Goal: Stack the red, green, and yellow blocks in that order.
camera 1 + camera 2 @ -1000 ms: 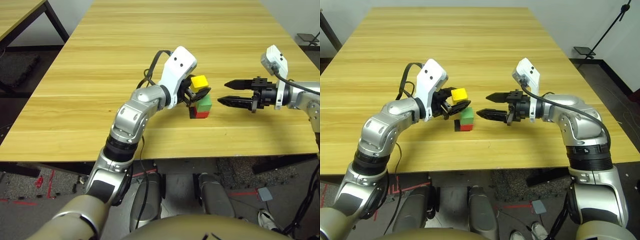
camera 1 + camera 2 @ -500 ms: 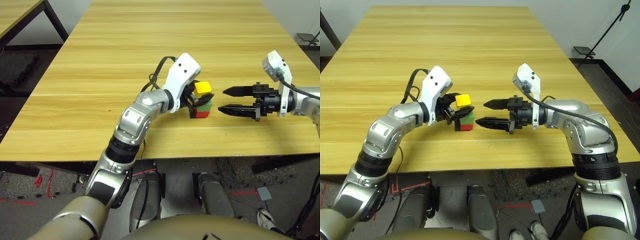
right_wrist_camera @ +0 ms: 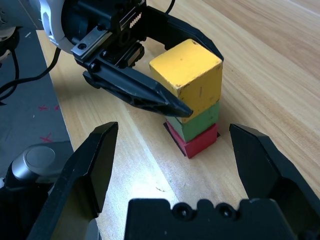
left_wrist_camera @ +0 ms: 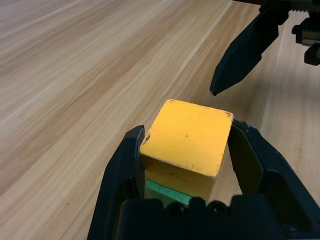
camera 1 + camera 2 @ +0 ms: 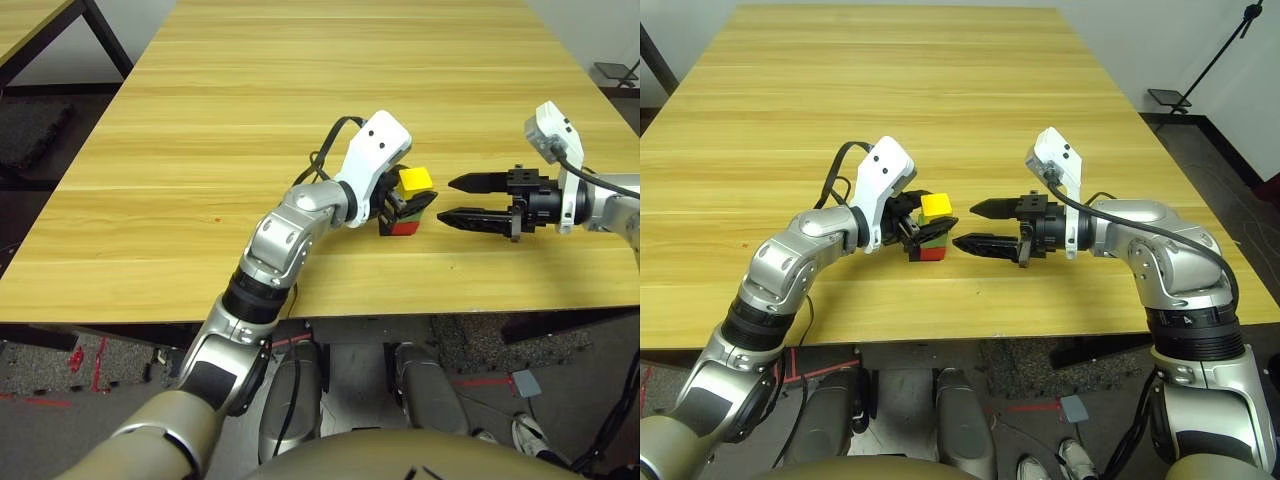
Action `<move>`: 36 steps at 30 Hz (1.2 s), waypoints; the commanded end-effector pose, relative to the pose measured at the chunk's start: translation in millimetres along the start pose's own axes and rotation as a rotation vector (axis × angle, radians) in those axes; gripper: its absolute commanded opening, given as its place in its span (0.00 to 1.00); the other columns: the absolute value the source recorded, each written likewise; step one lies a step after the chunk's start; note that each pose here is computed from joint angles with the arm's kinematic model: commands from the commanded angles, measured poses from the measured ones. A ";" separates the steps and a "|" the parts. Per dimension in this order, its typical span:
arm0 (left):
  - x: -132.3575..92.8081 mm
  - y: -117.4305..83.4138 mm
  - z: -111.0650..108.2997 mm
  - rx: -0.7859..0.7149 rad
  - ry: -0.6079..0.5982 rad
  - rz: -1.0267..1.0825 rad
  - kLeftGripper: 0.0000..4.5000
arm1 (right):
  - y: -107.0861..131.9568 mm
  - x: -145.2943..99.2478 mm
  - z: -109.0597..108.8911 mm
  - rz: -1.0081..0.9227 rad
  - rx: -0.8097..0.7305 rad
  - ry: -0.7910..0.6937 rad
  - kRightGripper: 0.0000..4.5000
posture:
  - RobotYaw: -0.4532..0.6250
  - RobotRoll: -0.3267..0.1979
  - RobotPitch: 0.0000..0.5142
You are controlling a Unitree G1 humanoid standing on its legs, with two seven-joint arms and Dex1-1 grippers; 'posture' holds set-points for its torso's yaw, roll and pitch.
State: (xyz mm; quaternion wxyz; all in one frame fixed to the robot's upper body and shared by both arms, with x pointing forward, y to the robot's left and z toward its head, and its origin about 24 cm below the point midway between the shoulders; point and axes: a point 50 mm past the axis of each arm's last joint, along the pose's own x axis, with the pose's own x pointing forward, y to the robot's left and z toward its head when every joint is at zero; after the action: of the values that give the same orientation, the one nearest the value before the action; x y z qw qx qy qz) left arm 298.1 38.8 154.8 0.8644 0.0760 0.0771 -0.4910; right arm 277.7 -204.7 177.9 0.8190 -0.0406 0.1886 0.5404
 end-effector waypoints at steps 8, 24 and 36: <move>2.5 -6.5 2.8 0.020 -0.030 -0.049 1.00 | -2.1 -3.8 0.5 -0.008 0.002 -0.005 1.00 | 0.55 0.27 0.24; -66.1 40.4 34.1 -0.072 -0.391 0.393 1.00 | -70.6 -52.0 7.5 -0.525 0.066 -0.355 1.00 | 0.59 0.26 0.13; -135.3 78.2 -65.4 0.120 -0.319 1.121 1.00 | -113.7 -88.6 -61.1 -1.047 -0.044 -0.490 1.00 | 0.55 0.26 0.13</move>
State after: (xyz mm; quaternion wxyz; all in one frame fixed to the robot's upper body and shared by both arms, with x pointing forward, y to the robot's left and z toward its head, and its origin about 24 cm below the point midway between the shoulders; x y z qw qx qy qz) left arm 294.1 208.1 133.7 0.9876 0.0656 -0.1379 0.0375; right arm 337.6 -338.4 140.3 0.9952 -0.0123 -0.0558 0.0799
